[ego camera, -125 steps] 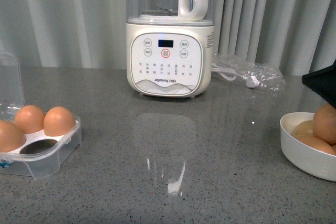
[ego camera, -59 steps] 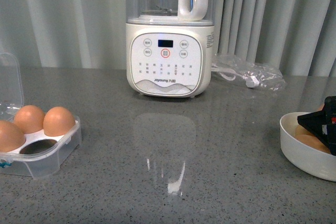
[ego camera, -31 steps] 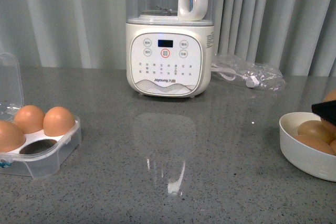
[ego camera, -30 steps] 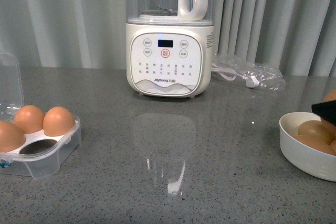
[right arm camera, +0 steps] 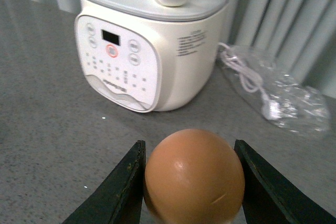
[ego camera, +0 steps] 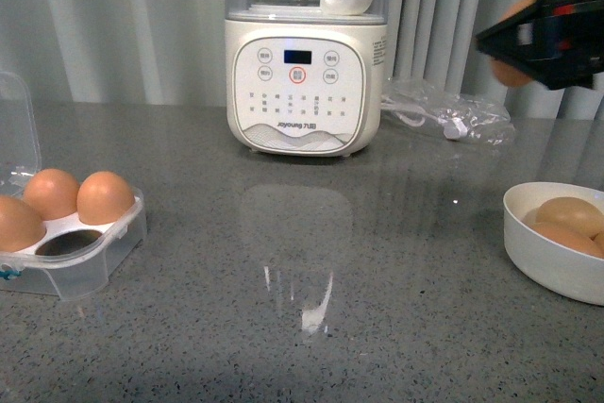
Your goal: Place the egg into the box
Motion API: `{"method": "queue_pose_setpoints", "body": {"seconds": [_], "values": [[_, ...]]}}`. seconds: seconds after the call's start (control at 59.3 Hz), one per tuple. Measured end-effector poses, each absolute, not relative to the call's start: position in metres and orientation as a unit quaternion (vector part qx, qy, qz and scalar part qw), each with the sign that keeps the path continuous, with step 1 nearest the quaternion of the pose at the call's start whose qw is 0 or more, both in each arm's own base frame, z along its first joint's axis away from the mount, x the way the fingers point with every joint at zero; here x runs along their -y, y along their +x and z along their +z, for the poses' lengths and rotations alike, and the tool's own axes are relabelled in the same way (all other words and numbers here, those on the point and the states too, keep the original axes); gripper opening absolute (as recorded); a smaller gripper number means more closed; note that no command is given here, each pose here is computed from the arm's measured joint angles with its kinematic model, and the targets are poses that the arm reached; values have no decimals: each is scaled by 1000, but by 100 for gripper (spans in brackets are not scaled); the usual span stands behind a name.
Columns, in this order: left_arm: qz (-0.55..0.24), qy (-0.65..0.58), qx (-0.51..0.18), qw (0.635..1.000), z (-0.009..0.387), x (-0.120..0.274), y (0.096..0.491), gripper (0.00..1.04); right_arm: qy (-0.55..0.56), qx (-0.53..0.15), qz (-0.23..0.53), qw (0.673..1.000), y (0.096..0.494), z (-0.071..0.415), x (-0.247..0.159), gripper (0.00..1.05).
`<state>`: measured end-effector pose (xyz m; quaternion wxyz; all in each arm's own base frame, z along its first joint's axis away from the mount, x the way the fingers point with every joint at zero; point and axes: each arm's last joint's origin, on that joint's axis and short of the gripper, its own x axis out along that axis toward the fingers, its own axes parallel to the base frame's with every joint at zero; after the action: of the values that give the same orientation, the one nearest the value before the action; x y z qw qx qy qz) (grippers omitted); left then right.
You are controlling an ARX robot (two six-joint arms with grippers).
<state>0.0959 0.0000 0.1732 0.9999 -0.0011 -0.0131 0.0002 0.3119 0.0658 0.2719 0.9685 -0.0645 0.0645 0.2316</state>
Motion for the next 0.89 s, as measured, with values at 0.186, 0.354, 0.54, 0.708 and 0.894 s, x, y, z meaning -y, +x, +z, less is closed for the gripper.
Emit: {"method": "queue_pose_setpoints", "body": {"seconds": [0.186, 0.354, 0.54, 0.708, 0.894], "values": [[0, -1, 13, 1000, 173, 0, 96, 98, -48, -73, 311, 947, 334, 270, -116, 43], [0, -1, 13, 1000, 173, 0, 96, 98, -22, -83, 396, 914, 342, 274, -162, 43], [0, -1, 13, 1000, 173, 0, 96, 98, 7, -108, 474, 874, 345, 270, -204, 43], [0, -1, 13, 1000, 173, 0, 96, 98, 16, -128, 518, 846, 345, 265, -225, 43], [0, -1, 13, 1000, 173, 0, 96, 98, 21, -138, 546, 826, 346, 260, -230, 43]]}}
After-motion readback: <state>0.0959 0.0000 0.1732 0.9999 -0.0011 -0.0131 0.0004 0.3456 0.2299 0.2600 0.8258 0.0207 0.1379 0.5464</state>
